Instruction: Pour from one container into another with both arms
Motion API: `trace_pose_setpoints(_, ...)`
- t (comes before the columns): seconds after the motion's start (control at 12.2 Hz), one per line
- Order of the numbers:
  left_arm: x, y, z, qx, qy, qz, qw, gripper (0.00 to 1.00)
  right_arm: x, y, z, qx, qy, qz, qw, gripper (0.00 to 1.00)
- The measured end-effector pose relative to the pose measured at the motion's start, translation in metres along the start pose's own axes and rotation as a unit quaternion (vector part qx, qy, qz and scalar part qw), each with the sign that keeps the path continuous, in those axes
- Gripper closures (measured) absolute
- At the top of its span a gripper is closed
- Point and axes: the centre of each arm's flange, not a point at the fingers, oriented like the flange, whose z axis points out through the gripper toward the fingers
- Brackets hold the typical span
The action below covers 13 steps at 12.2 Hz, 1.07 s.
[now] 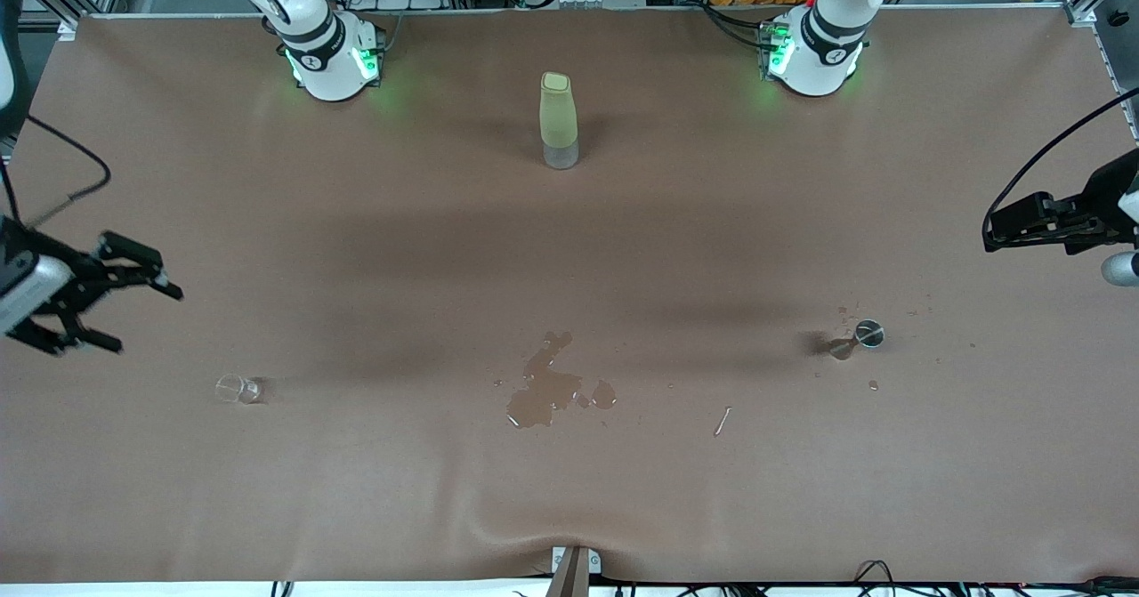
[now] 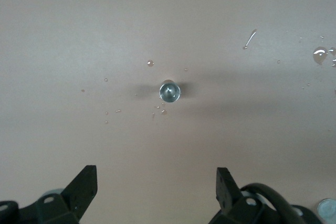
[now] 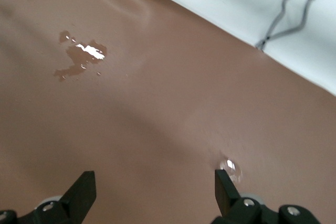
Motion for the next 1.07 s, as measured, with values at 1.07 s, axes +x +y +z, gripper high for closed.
trace_pose_setpoints(1.07, -0.06, 0.055, -0.015, 0.046, 0.008, -0.031, 0.998, 0.0, -0.086, -0.056, -0.078, -0.081, -0.146, 0.326, 0.931, 0.0)
